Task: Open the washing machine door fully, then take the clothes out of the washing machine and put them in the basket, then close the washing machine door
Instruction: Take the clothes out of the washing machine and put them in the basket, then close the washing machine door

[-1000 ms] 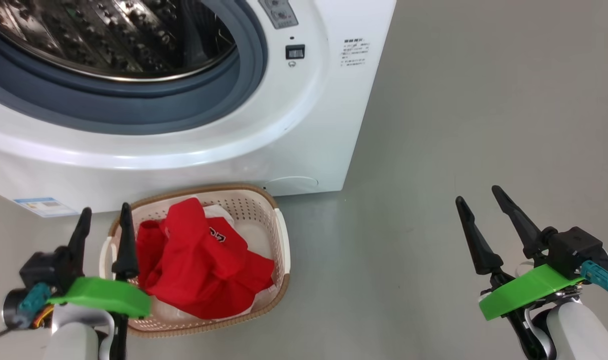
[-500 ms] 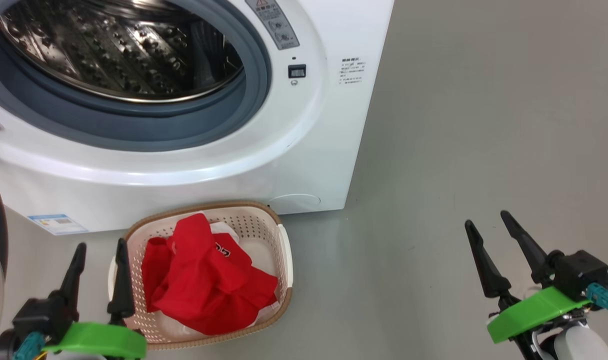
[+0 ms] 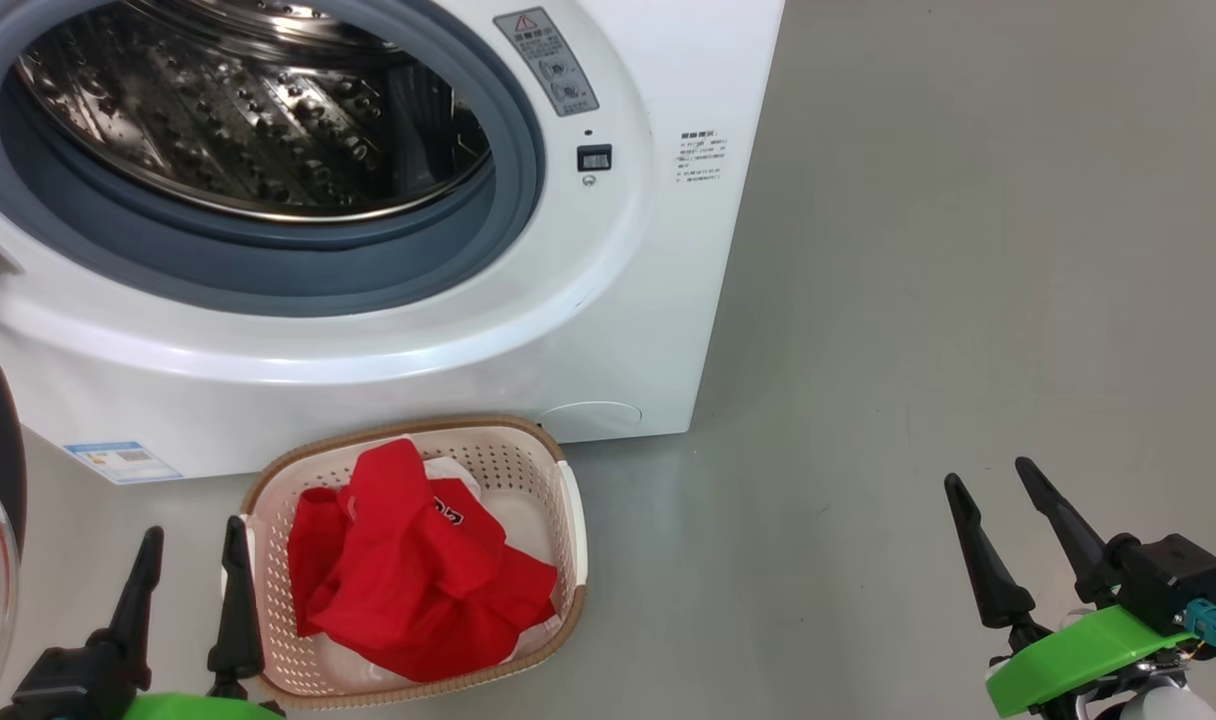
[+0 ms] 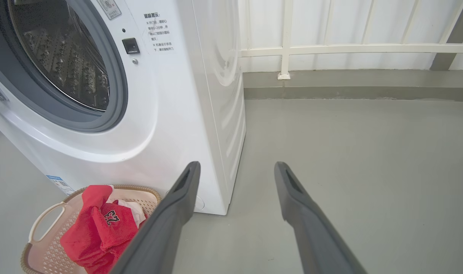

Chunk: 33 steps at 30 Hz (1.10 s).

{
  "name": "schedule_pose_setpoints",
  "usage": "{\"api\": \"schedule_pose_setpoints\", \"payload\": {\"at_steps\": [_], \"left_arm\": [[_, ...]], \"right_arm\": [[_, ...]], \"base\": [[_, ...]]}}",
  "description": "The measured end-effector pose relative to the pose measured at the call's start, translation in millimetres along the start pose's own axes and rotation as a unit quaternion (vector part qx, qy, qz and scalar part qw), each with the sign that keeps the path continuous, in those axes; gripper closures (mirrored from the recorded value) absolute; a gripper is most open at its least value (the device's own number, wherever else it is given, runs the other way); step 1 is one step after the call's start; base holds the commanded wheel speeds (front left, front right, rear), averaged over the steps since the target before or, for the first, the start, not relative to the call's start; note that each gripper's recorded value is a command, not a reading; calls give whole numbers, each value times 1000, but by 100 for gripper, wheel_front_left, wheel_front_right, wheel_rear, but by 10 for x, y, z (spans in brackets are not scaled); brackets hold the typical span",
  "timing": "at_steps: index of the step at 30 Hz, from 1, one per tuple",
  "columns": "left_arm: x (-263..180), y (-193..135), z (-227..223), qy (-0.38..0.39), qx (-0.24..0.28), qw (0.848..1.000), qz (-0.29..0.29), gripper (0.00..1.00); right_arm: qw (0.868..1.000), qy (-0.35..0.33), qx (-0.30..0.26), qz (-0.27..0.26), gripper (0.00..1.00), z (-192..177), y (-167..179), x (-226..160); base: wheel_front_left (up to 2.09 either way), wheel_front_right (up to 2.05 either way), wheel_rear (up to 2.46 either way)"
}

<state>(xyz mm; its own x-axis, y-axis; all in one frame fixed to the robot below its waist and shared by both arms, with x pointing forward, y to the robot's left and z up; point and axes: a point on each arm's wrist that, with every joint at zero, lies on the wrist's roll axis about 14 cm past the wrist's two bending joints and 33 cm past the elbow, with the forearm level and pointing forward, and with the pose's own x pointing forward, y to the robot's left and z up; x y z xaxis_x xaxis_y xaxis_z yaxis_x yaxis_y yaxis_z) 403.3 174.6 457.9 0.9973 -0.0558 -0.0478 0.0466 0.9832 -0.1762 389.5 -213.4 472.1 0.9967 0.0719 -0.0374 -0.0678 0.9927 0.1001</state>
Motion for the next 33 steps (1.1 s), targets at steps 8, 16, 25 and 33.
{"api": "schedule_pose_setpoints", "payload": {"at_steps": [8,16,25,33], "left_arm": [[1,-15,12,-2,5,1000,-2,0],[5,-49,27,-4,5,1000,-7,0],[-3,-53,45,-7,4,1000,-6,0],[-14,-61,67,-10,5,1000,-7,0]], "right_arm": [[1000,0,1,0,0,-4,5,4],[1000,-1,1,0,0,6,2,5],[1000,-4,1,1,0,24,10,7],[1000,-5,0,3,0,33,19,12]], "base": [[0,0,0],[0,0,0],[-66,66,0],[-151,151,0]]}}
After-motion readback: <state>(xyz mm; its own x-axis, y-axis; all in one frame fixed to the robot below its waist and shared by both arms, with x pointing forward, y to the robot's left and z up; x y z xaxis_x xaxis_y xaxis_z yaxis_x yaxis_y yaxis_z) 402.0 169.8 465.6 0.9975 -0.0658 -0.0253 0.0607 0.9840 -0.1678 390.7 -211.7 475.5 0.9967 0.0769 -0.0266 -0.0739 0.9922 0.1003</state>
